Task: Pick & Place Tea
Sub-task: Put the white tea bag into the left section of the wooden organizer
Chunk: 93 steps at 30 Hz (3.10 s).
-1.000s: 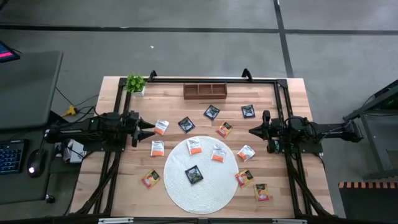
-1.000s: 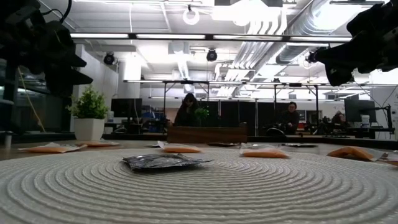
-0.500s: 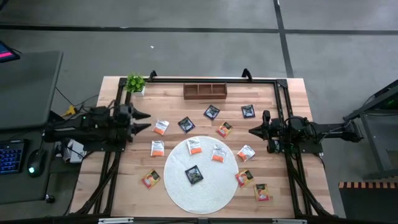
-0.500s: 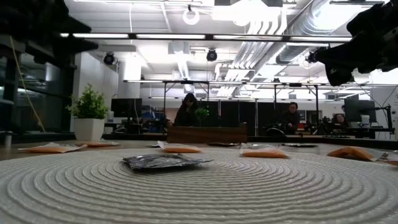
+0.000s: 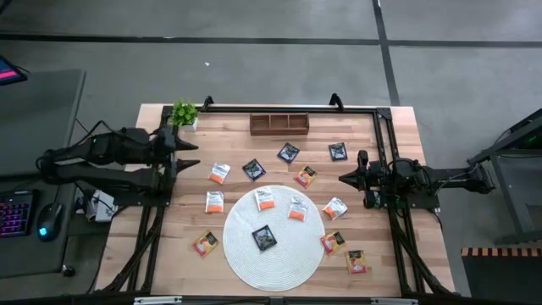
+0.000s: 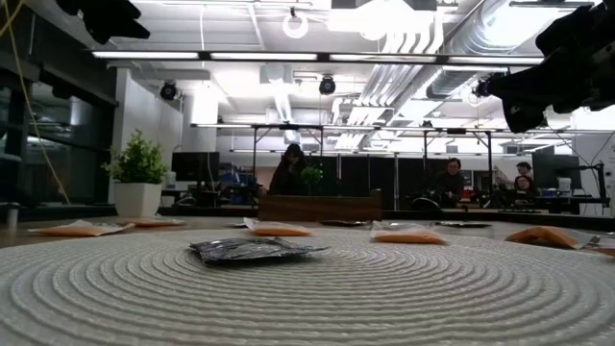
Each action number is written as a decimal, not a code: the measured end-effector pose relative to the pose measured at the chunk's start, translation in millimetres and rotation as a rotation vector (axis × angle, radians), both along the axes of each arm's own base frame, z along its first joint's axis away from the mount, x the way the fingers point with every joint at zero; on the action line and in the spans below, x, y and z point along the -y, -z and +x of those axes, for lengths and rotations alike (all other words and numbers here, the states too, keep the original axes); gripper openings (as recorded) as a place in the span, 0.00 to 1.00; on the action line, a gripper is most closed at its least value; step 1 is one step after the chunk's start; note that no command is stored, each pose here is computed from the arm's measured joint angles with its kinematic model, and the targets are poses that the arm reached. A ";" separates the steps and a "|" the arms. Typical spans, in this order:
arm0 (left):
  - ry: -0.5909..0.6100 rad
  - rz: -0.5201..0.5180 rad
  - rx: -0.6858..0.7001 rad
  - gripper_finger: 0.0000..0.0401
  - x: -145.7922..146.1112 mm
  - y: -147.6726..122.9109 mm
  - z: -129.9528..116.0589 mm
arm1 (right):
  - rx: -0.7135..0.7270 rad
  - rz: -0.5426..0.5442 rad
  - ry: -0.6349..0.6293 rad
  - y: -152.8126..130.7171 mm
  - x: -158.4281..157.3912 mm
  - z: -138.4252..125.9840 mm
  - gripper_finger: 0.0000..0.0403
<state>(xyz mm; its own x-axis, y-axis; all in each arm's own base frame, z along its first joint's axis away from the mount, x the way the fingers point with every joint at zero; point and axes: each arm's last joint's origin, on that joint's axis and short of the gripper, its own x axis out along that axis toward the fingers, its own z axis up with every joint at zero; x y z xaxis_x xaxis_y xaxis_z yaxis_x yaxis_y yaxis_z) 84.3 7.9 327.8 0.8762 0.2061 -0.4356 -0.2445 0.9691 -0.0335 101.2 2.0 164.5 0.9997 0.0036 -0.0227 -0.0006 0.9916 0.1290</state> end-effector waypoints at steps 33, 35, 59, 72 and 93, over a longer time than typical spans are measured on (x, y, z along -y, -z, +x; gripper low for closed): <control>0.073 -0.421 -0.711 0.56 -60.2 55.6 96.6 | 0.000 0.000 0.000 0.1 0.0 0.0 0.03; 0.005 -0.434 -0.764 0.56 -70.4 61.4 94.5 | 0.000 0.000 0.000 0.0 0.0 0.0 0.03; -0.434 -0.535 -0.936 0.56 -113.0 128.9 138.1 | 0.000 0.000 0.000 0.0 0.0 0.0 0.03; -0.492 -0.586 -0.933 0.60 -110.6 143.0 136.6 | 0.000 0.000 0.000 0.1 0.0 0.0 0.03; -0.622 -0.624 -0.774 0.91 -100.8 154.1 129.7 | 0.000 0.000 0.000 0.0 0.0 0.0 0.03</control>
<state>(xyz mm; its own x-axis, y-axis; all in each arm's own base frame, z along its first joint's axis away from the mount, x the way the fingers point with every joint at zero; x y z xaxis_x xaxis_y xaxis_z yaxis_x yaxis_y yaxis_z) 214.0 108.7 173.7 0.1573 0.0679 -0.9852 -0.8337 0.5439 -0.0956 101.2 2.0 164.5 0.9997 0.0037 -0.0228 -0.0008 0.9916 0.1290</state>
